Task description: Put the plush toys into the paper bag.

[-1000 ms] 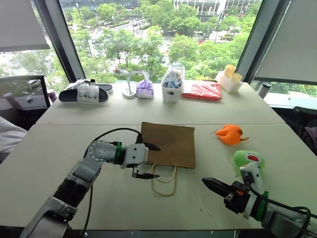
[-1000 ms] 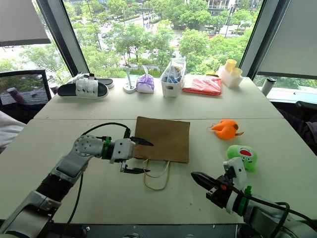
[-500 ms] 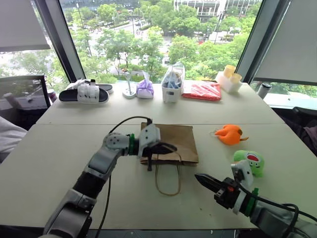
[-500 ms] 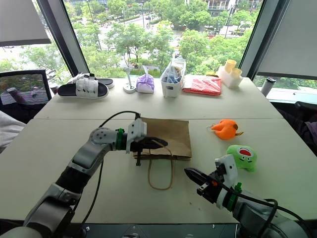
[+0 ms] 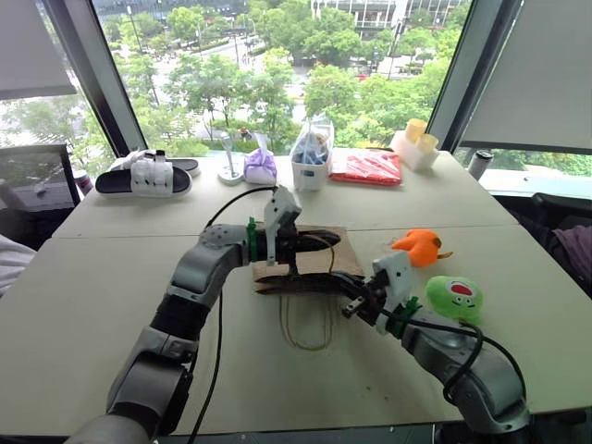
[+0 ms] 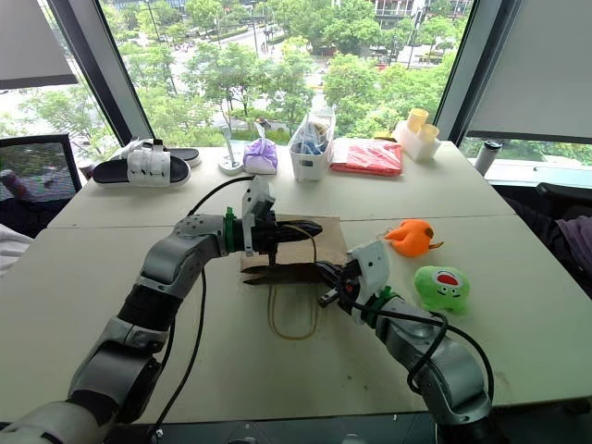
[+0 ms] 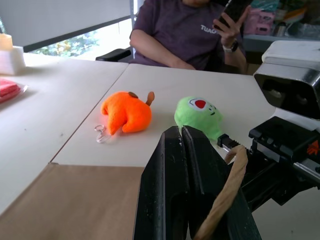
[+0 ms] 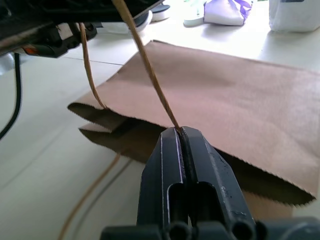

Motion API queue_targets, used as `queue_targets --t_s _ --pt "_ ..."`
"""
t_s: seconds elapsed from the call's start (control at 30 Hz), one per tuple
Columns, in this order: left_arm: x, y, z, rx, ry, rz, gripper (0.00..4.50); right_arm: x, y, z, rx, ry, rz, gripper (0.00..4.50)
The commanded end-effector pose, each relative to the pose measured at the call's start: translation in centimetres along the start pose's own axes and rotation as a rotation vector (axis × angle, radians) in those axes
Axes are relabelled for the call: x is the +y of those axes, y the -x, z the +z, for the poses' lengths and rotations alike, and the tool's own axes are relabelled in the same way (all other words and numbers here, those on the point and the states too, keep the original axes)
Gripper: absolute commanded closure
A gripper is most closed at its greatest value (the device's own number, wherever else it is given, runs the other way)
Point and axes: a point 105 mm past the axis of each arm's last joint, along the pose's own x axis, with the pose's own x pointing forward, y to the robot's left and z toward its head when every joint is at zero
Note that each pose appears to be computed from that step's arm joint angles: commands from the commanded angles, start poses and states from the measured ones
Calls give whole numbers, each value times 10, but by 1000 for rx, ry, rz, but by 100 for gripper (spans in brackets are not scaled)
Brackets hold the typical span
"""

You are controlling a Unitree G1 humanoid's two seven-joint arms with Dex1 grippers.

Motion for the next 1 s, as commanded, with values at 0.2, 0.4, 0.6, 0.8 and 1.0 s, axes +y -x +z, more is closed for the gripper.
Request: queue_targets --t_s 0.2,0.4,0.6,0.8,1.0 --pt "14 -8 12 -37 43 148 447 -2 9 9 -45 22 -10 450" --pt "12 -11 20 -87 120 146 447 -2 12 3 -25 17 -9 450" --pt "1 -17 29 -125 179 107 447 -5 -5 -11 10 72 -3 450" --pt "-4 -17 41 -181 265 87 447 -20 -33 -19 39 125 -36 450" --pt "-4 -5 40 -166 264 78 447 -25 -55 -37 101 139 -22 450"
